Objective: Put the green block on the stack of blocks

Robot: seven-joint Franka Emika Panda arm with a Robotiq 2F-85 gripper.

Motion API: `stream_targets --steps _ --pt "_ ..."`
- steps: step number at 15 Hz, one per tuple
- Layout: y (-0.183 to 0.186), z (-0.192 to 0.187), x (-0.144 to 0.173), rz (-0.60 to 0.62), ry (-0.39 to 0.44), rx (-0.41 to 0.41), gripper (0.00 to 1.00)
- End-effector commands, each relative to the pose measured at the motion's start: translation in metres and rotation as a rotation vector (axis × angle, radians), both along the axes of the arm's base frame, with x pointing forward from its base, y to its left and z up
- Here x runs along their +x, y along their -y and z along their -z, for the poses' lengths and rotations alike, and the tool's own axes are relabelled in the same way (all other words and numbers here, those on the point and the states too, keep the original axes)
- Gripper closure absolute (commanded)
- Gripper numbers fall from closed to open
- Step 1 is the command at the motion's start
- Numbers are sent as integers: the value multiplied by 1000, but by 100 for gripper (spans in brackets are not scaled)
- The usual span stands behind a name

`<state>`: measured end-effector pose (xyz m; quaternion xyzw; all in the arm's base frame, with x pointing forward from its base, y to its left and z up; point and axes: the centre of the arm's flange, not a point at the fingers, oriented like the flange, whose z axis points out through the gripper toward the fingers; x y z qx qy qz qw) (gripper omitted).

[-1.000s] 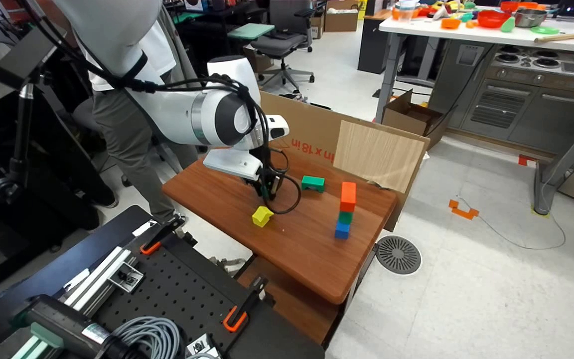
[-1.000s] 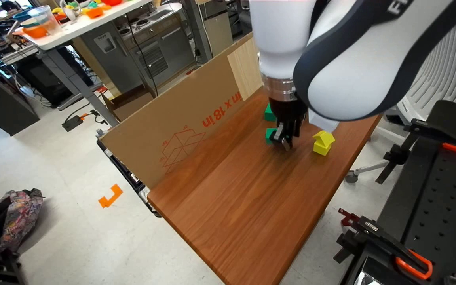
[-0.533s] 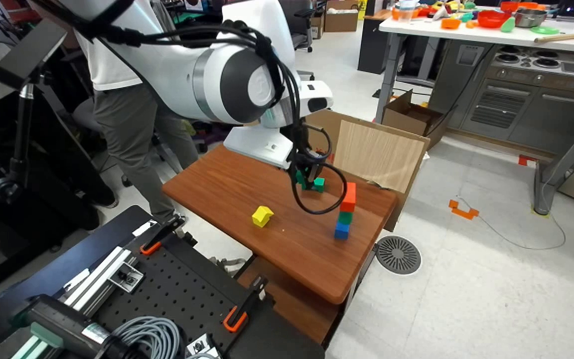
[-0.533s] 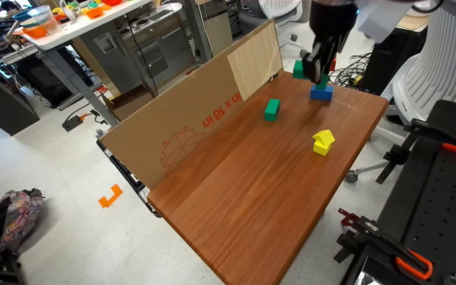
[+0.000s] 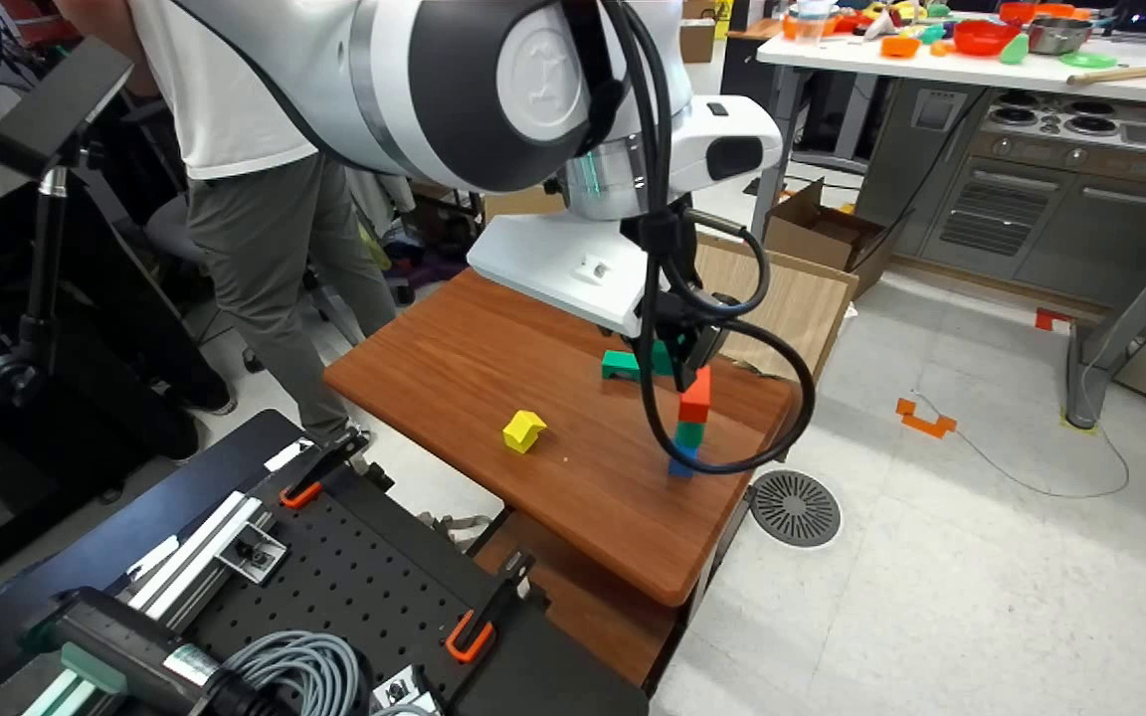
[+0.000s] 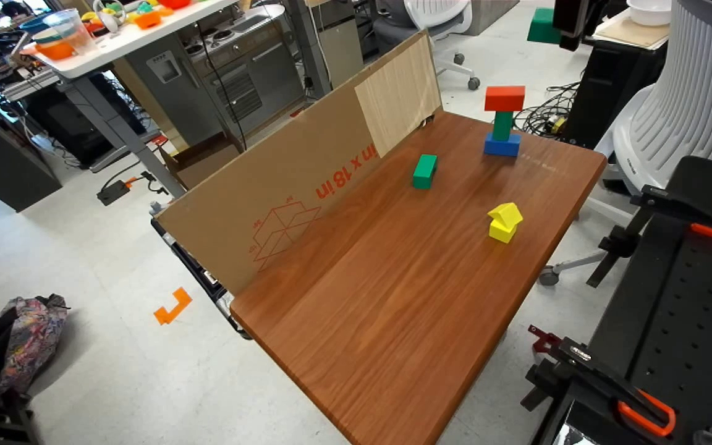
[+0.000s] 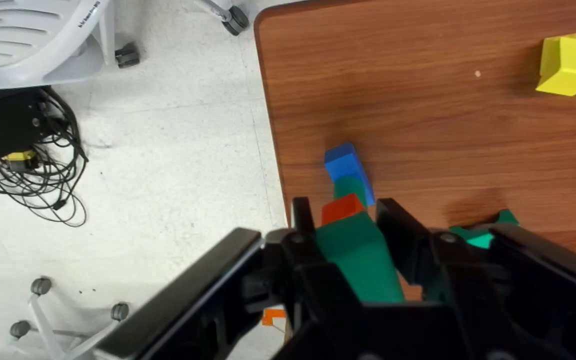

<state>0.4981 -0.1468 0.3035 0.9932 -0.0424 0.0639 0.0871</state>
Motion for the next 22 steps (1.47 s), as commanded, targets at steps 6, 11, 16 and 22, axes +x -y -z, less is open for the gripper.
stream_targets --steps 6,11,16,22 --pt "10 29 25 -29 -38 58 87" --pt "13 41 51 -63 -41 117 87" --pt "23 62 66 -61 -80 109 87" --pt "32 68 76 -58 -108 111 87"
